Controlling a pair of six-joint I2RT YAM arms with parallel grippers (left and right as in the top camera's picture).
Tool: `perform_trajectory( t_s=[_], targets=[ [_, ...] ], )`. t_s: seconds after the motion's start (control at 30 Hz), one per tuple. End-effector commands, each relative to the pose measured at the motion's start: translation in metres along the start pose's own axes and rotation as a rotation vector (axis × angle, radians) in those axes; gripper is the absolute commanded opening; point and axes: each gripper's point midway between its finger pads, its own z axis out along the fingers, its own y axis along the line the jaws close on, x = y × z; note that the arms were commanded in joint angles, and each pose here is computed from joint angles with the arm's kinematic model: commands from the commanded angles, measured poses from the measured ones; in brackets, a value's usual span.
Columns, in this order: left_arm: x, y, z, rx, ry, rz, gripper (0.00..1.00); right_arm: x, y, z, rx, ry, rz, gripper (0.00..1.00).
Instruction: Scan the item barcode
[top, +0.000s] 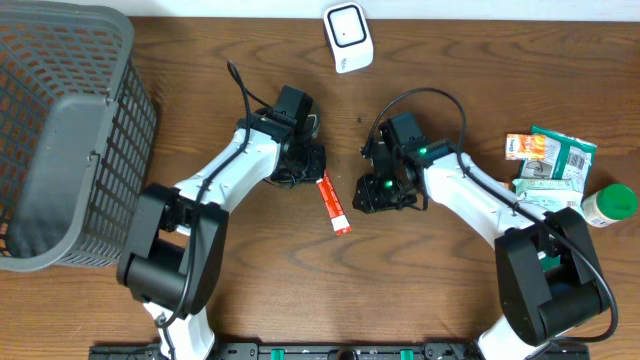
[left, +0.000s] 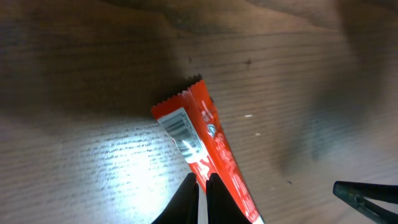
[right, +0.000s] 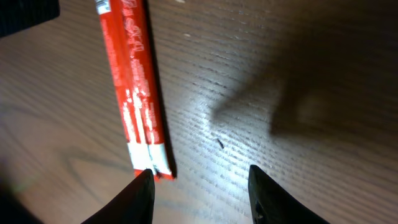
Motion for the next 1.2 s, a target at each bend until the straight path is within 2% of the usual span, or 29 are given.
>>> perform_trajectory(
  t_s=[0.0,0.43,0.53,0.77,1.17],
  targets=[
    [0.005,0.013,0.015,-0.033,0.028,0.006,0.09,0.005,0.001,0.006,-0.013,-0.01,0.04,0.45],
    [0.007,0.029,0.036,-0.083,0.039,-0.002,0.11,0.009,0.011,0.02,-0.029,-0.03,0.027,0.41],
    [0.008,0.032,0.036,-0.097,0.039,-0.003,0.11,0.01,0.019,0.023,-0.033,-0.033,0.013,0.36],
    [0.009,0.034,0.037,-0.104,0.038,-0.003,0.11,0.021,0.027,0.031,-0.037,-0.01,0.07,0.35],
    [0.009,0.034,0.037,-0.105,0.038,-0.004,0.12,0.026,0.032,0.047,-0.075,-0.062,0.127,0.34]
  ],
)
